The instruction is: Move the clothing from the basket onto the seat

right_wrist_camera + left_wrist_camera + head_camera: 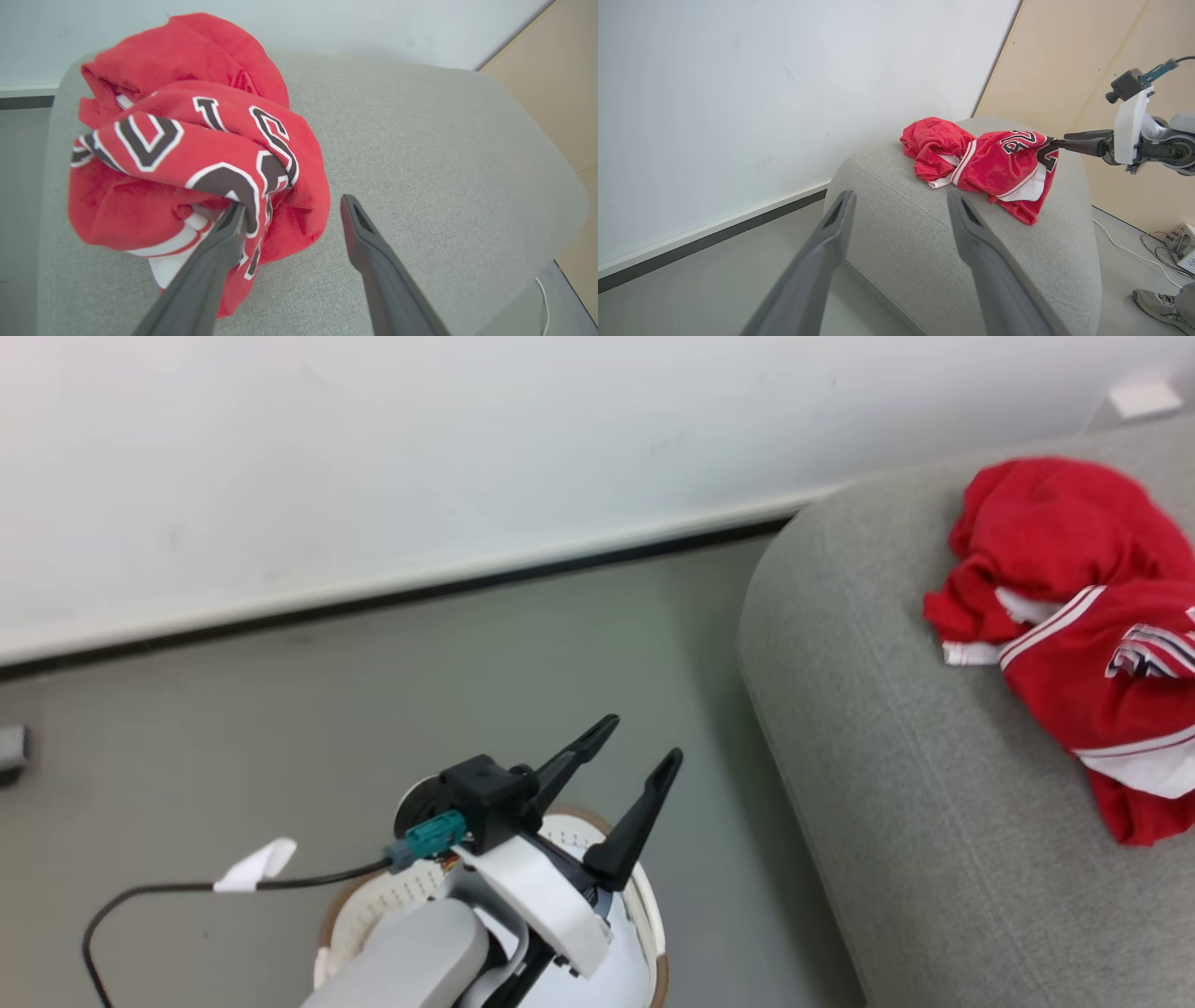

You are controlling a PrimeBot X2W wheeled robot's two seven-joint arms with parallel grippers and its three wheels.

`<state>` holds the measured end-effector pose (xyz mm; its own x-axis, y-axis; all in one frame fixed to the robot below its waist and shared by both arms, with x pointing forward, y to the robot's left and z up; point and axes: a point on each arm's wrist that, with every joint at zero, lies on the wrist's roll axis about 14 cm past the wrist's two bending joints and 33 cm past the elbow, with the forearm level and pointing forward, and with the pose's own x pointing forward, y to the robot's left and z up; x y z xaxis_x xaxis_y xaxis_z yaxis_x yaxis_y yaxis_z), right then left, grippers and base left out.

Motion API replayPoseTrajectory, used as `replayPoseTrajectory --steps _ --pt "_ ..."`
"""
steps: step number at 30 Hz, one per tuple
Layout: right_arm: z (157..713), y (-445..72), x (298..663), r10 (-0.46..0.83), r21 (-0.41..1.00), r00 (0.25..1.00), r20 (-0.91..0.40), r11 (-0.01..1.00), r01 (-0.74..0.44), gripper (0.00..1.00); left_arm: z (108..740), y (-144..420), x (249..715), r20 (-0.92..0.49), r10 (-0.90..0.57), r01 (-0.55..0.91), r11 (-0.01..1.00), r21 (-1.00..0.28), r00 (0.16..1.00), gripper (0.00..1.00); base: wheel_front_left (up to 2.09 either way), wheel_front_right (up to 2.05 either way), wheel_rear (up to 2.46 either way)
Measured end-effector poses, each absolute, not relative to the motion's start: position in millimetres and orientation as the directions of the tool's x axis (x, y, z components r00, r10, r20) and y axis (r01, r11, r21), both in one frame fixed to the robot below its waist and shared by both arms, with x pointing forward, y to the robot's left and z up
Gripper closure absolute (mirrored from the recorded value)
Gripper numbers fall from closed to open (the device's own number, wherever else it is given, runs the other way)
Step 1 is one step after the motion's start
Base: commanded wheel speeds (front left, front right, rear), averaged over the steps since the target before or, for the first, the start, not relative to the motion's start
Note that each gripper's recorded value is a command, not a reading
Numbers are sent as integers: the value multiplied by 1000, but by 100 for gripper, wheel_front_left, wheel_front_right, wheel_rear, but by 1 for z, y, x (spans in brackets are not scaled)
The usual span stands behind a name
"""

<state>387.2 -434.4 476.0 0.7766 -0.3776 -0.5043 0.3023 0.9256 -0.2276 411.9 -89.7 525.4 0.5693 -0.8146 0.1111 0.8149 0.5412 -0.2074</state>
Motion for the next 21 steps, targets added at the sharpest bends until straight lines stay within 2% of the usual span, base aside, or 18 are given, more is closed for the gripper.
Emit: replayPoseTrajectory --steps 7,11,16,21 --pt "558 -406 387 -271 -188 916 -295 957 223 0 568 -71 400 185 -751 774 611 -168 633 0 0 0 0" --pt "595 -368 397 -162 -121 976 -143 982 145 0 585 -42 402 225 -673 709 674 -206 705 0 0 0 0" --pt "609 -294 411 15 -56 1000 -17 998 -16 0 592 23 415 241 -510 556 808 -194 826 0 0 0 0" --pt "616 -244 414 109 -1 990 93 994 -109 0 592 92 414 246 -321 376 899 -224 914 0 0 0 0"
